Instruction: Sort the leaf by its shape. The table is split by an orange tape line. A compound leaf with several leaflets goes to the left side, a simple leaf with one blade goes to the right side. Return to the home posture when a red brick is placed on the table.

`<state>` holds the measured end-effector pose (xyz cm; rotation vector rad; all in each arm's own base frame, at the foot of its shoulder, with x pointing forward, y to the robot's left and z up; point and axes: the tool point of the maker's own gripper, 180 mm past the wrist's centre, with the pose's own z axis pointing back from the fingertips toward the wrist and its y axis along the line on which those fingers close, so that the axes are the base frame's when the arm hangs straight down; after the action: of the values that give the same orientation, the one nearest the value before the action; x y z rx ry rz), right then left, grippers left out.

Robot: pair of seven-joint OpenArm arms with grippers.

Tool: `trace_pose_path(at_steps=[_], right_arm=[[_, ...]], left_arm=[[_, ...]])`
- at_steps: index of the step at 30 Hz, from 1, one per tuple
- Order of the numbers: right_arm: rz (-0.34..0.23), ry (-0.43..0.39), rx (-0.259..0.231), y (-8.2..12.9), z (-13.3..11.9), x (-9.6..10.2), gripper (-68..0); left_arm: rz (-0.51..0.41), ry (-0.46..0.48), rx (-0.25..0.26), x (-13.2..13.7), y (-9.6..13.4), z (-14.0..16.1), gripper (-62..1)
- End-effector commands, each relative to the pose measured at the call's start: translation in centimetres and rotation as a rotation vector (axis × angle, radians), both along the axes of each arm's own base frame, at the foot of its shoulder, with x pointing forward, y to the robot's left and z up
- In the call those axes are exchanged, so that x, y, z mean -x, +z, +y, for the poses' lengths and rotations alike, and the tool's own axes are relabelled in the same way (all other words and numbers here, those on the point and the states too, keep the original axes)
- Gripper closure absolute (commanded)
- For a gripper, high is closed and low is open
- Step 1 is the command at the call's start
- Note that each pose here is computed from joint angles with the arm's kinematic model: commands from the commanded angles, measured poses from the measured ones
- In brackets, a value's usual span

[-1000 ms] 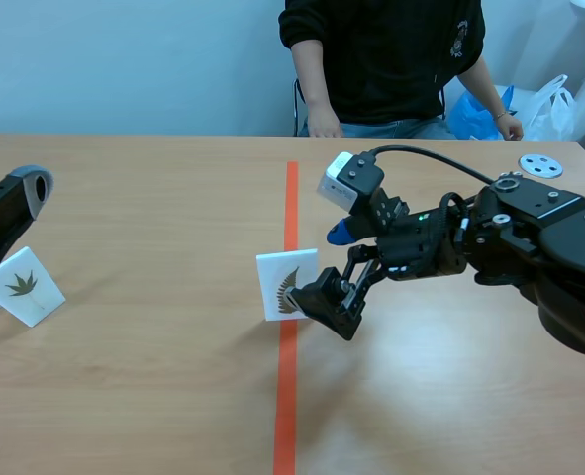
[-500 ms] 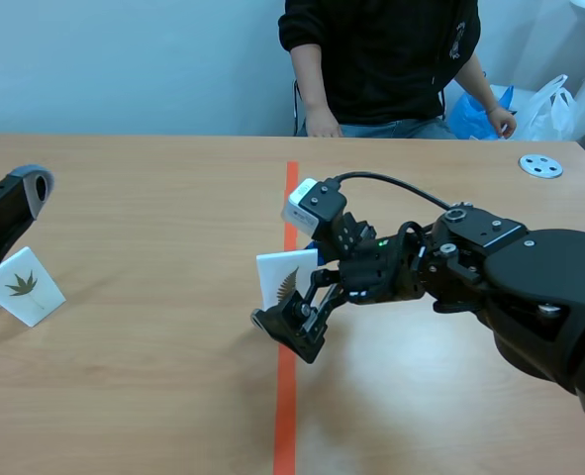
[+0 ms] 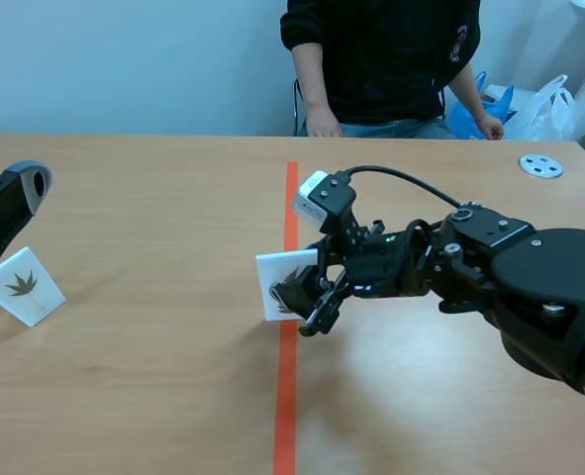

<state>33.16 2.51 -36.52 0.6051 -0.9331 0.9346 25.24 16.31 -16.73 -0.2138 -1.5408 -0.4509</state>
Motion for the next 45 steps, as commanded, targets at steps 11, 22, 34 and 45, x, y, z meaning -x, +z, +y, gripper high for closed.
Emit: trace_pose_path(at_steps=[11, 22, 34, 45], right_arm=[[-0.041, -0.009, -0.034, 1.5, 0.1, -1.0, -15.5], [-0.044, -0.009, -0.043, 1.6, 0.3, -1.0, -6.3], [-0.08, -0.197, -0.034, 2.1, -3.1, -4.0, -4.4], [-0.077, -0.619, -0.057, 2.2, -16.9, -6.2, -4.4]], left_arm=[[-0.027, 0.005, 0.008, 0.0, 0.8, 0.1, -62.3], [-0.027, 0.005, 0.008, 0.0, 0.8, 0.1, -62.3], [-0.027, 0.005, 0.008, 0.0, 0.8, 0.1, -62.3], [-0.031, -0.015, -0.012, -0.1, 1.0, 0.0, -62.3]])
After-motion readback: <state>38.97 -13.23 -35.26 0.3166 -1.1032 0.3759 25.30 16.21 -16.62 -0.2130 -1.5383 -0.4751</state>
